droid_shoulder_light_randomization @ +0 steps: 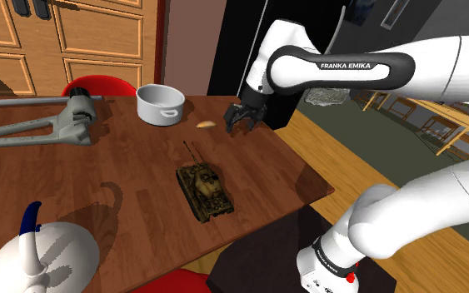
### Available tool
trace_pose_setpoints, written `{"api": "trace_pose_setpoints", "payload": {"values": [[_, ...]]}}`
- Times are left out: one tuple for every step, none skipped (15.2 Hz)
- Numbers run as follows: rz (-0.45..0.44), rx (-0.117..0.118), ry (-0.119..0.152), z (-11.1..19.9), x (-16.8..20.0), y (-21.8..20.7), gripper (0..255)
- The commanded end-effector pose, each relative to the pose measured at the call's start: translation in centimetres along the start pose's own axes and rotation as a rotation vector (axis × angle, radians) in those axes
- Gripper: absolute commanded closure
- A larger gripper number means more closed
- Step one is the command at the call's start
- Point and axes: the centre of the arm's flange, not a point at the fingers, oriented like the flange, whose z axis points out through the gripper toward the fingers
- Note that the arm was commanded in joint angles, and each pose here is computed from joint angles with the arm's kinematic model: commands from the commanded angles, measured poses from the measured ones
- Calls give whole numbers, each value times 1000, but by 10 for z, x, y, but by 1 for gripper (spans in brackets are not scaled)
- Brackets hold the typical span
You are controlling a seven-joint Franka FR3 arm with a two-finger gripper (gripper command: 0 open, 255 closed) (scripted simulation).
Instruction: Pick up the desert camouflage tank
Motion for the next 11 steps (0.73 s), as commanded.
{"api": "trace_pose_setpoints", "payload": {"values": [[7,-4,-17,23,10,-11,0],[11,-6,-25,34,15,-18,0],[14,-8,-34,45,20,-24,0],[17,-10,-42,56,25,-30,0],[21,-12,-51,67,30,-37,0],[24,-14,-59,79,35,-43,0],[28,-16,-68,90,40,-49,0],[31,-18,-76,102,45,-55,0],[35,-21,-84,113,49,-61,0],[38,-23,-93,125,54,-67,0],[42,-25,-101,136,58,-73,0]]}}
